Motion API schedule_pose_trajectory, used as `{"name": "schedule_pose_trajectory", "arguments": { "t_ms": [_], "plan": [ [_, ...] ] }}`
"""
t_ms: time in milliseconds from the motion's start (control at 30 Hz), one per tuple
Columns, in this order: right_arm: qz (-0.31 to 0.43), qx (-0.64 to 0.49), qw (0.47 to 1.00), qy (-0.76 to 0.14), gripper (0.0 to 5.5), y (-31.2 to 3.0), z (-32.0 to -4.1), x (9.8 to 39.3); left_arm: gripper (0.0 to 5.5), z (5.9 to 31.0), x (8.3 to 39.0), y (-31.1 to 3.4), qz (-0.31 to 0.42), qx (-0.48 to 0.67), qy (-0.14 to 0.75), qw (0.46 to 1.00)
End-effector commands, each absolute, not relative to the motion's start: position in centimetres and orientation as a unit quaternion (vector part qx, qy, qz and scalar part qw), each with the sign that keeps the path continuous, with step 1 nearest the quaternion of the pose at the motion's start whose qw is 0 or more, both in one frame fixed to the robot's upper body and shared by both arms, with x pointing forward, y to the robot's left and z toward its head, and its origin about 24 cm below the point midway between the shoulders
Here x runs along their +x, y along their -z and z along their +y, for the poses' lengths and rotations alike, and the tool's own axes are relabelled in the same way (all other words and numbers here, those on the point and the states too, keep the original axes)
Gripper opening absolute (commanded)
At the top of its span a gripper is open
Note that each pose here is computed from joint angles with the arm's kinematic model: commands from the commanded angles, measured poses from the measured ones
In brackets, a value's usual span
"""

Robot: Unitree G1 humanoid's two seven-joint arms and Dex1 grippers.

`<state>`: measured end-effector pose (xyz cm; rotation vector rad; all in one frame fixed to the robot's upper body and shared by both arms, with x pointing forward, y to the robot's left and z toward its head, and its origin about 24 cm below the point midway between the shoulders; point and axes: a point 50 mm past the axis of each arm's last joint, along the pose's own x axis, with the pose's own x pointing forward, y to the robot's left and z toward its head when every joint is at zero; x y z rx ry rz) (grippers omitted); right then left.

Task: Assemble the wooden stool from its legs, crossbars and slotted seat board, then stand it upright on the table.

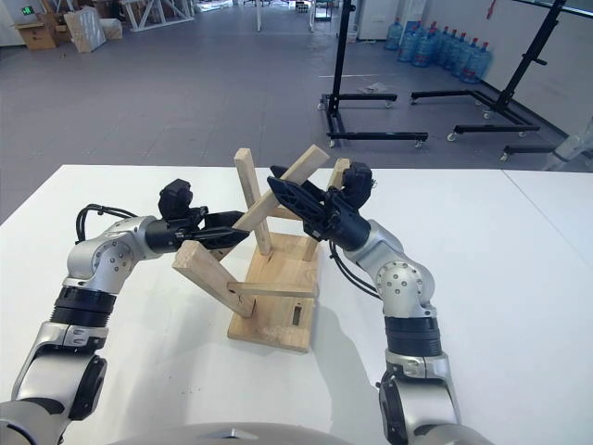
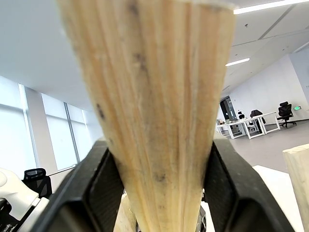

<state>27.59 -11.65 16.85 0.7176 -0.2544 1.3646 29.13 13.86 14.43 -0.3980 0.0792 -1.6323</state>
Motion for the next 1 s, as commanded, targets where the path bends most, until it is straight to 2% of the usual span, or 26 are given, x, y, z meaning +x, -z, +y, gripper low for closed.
{"name": "schedule_pose_trajectory", "arguments": {
  "t_ms": [33,200,233,333,433,567,600,667,733,867,1000],
  "plan": [
    [-0.079,0.324,0.723,-0.605,2.09,-15.7,-11.4,27.8,2.04,13.8,29.0,-15.1,0.021,-0.168,0.733,0.659],
    [-0.107,0.323,0.716,-0.609,2.09,-16.4,-11.8,27.6,2.04,13.5,29.3,-14.7,0.024,-0.172,0.717,0.675],
    [-0.112,0.308,0.729,-0.601,2.08,-16.5,-11.9,27.7,2.42,13.4,30.1,-14.7,0.023,-0.186,0.695,0.694],
    [-0.134,0.285,0.752,-0.578,2.07,-17.3,-12.5,27.8,2.88,13.5,30.6,-14.7,0.019,-0.215,0.667,0.713],
    [-0.147,0.255,0.759,-0.58,2.07,-18.4,-14.2,26.6,3.35,15.2,30.4,-14.7,0.008,-0.214,0.645,0.734],
    [-0.15,0.22,0.799,-0.54,2.07,-19.2,-17.9,24.8,3.95,18.8,29.5,-15.5,-0.037,-0.2,0.582,0.788],
    [-0.158,0.193,0.824,-0.509,2.07,-18.9,-19.0,24.5,4.11,19.6,29.0,-15.6,-0.046,-0.195,0.565,0.801],
    [-0.119,0.159,0.843,-0.499,2.07,-17.8,-20.3,23.5,4.36,20.7,28.0,-15.4,-0.056,-0.2,0.528,0.823],
    [-0.085,0.154,0.833,-0.524,2.07,-16.9,-20.8,22.2,4.47,21.3,26.9,-14.9,-0.057,-0.204,0.503,0.838],
    [-0.054,0.171,0.804,-0.567,2.07,-15.8,-20.6,20.5,4.47,21.6,25.6,-14.7,-0.059,-0.21,0.474,0.853],
    [-0.03,0.155,0.79,-0.592,2.07,-14.7,-20.1,20.5,4.47,21.6,25.8,-14.8,-0.06,-0.215,0.466,0.856]
  ]
}}
